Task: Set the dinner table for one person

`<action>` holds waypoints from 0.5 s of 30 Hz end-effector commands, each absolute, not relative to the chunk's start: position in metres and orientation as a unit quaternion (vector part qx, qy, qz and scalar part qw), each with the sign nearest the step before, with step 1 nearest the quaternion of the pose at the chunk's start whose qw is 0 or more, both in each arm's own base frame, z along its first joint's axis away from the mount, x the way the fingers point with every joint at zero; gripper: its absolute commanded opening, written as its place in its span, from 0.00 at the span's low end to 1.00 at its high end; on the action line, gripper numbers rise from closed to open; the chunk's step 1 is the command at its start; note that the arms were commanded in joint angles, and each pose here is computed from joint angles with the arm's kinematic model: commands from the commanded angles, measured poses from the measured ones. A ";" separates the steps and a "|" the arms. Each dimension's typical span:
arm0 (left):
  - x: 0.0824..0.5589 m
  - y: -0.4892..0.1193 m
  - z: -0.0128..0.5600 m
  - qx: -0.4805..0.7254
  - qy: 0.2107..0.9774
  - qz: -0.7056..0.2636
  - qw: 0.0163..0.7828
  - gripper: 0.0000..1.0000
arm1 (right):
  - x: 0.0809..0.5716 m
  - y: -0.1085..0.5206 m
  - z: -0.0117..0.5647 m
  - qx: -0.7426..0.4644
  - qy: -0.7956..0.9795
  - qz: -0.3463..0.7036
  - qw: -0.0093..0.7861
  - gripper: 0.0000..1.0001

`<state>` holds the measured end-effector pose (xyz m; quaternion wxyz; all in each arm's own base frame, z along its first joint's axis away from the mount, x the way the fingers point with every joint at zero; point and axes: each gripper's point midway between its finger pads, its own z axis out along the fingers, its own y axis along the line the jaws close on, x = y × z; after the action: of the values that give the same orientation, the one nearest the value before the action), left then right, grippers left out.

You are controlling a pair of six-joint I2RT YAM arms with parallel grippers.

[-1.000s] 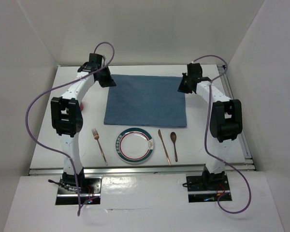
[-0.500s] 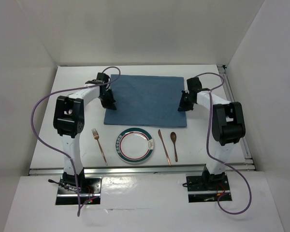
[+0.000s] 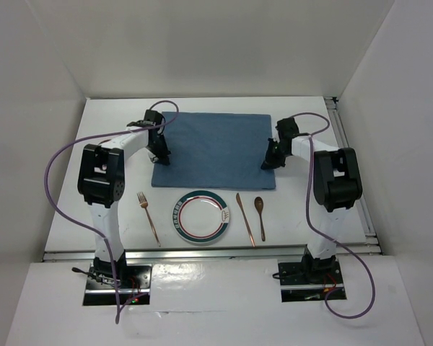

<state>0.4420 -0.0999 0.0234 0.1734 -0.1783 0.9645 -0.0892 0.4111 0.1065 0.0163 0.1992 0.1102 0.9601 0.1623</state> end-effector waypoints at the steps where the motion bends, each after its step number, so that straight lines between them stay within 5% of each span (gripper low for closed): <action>1: 0.420 -0.073 0.019 -0.189 0.969 -0.020 0.155 0.00 | 0.398 0.123 -0.009 0.089 0.969 0.165 0.162 0.06; 15: 0.443 -0.073 0.114 -0.182 0.953 -0.041 0.240 0.00 | 0.423 0.142 0.046 0.053 0.960 0.167 0.217 0.07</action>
<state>0.4272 -0.0738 0.0467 0.1708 -0.1900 0.9666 -0.0219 0.4153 0.1388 0.0204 0.1959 0.0705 0.9628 0.1721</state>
